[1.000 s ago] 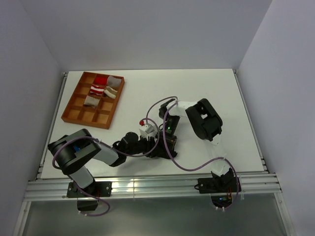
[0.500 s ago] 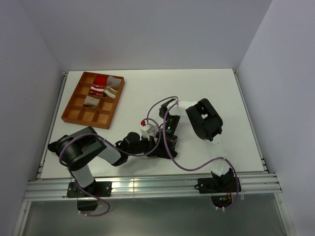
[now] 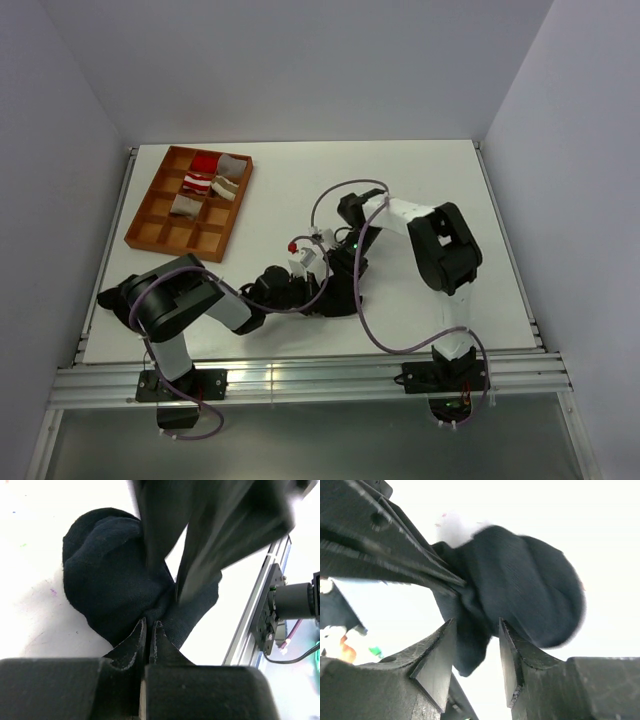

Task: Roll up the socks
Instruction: Roll the sock at the center of the board.

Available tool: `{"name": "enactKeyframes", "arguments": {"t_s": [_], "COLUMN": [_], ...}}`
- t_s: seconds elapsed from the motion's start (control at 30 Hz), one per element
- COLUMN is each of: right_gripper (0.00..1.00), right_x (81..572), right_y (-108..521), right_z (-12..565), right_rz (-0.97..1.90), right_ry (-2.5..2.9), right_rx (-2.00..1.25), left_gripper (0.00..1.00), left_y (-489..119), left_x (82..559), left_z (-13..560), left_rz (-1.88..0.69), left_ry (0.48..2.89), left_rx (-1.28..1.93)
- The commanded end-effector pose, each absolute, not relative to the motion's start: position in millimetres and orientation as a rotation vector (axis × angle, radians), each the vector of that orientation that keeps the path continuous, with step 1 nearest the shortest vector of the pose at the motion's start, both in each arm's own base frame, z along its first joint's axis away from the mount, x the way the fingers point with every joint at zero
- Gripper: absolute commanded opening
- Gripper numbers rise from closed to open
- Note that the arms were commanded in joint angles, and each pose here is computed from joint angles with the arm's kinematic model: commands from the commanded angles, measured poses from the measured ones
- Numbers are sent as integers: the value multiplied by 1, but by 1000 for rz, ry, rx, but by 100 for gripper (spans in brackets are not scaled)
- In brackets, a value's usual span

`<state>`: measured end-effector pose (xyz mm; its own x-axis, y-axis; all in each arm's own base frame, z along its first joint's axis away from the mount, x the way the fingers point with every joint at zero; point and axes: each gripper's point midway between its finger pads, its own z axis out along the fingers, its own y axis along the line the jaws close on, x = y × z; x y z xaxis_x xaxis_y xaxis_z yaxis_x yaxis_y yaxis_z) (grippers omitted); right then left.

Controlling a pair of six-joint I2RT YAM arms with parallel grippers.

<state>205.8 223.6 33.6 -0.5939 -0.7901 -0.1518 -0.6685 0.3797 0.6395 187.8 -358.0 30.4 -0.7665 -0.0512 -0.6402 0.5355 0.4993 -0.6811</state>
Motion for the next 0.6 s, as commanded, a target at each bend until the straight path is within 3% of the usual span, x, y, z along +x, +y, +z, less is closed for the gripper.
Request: {"name": "enactKeyframes", "arguments": {"t_s": [0.0,0.27,0.57], "right_gripper": [47,48,49], "right_x": [240,250,251], "right_y": [218,192,164], "right_z": [51,78,85], "right_rz": [-1048,-1126,-908], "right_ry": [-2601,-2731,-2958], "right_rx": [1450,1479,1796], "left_gripper": [0,0,0], "left_y": [-327,-321,-337], "left_x": [171,175,179], "left_z": [-28,-36,-35], "left_rz": [-1071,-961,-871], "left_ry": [2397,2524,2751], "left_rx": [351,237,123]}}
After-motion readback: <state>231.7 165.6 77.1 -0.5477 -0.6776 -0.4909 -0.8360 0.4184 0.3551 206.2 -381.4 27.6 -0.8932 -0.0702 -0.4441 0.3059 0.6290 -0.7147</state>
